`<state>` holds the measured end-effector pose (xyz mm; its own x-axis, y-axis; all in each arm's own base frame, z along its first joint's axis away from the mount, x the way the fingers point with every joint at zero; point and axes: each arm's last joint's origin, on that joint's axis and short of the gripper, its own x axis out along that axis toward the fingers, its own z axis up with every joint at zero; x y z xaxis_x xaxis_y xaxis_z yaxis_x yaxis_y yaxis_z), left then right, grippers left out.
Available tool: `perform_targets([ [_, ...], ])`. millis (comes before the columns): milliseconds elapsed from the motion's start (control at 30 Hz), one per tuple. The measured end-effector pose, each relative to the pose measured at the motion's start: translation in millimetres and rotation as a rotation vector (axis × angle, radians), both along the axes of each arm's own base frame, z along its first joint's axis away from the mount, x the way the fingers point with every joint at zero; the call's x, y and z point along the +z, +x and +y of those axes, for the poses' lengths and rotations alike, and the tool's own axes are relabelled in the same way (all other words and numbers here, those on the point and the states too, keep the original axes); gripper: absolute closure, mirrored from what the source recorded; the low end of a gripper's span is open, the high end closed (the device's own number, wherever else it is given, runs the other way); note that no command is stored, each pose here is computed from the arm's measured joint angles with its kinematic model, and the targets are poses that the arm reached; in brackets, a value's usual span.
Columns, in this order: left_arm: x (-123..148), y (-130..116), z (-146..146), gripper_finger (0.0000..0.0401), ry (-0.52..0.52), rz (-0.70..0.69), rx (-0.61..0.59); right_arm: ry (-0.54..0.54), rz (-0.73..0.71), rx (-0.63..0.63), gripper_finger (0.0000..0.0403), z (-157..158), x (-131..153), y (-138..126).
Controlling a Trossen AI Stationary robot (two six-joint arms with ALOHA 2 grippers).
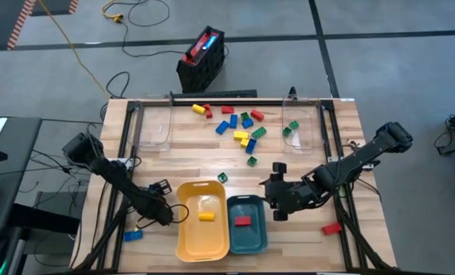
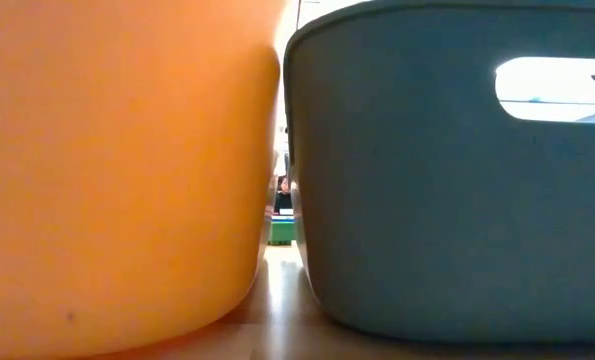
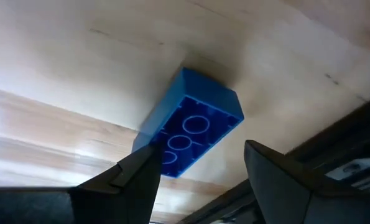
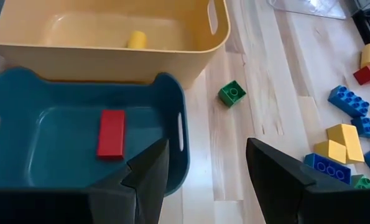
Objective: Sort blocks
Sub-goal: Put the blue game piece into the left transparent bin
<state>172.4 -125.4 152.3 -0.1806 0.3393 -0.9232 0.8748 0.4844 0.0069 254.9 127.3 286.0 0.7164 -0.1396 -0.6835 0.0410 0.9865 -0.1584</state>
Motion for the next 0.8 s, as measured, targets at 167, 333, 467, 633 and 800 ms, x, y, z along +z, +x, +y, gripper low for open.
perform_targets([
  [167, 11.8, 14.4, -2.7, 0.0177, -0.041, -0.069, 0.124, 0.004, -0.002, -0.008, 0.0175, -0.8, 0.0, 0.4],
  [333, 26.4, 26.7, -5.7, 0.0177, -0.072, -0.119, 0.209, 0.009, -0.004, -0.015, 0.0175, -0.8, 0.1, 0.4],
  [467, 30.4, 32.0, -3.2, 0.0177, -0.121, -0.115, 0.404, 0.015, -0.011, -0.013, 0.0175, 0.3, 0.5, 0.5],
  [633, 30.4, 35.2, 3.2, 0.0177, -0.109, -0.121, 0.657, 0.018, -0.011, -0.010, 0.0175, 2.0, 0.5, -0.3],
  [800, 30.6, 36.8, 9.5, 0.0171, -0.052, -0.153, 0.825, 0.011, -0.010, -0.004, 0.0175, 2.2, 0.3, -0.3],
])
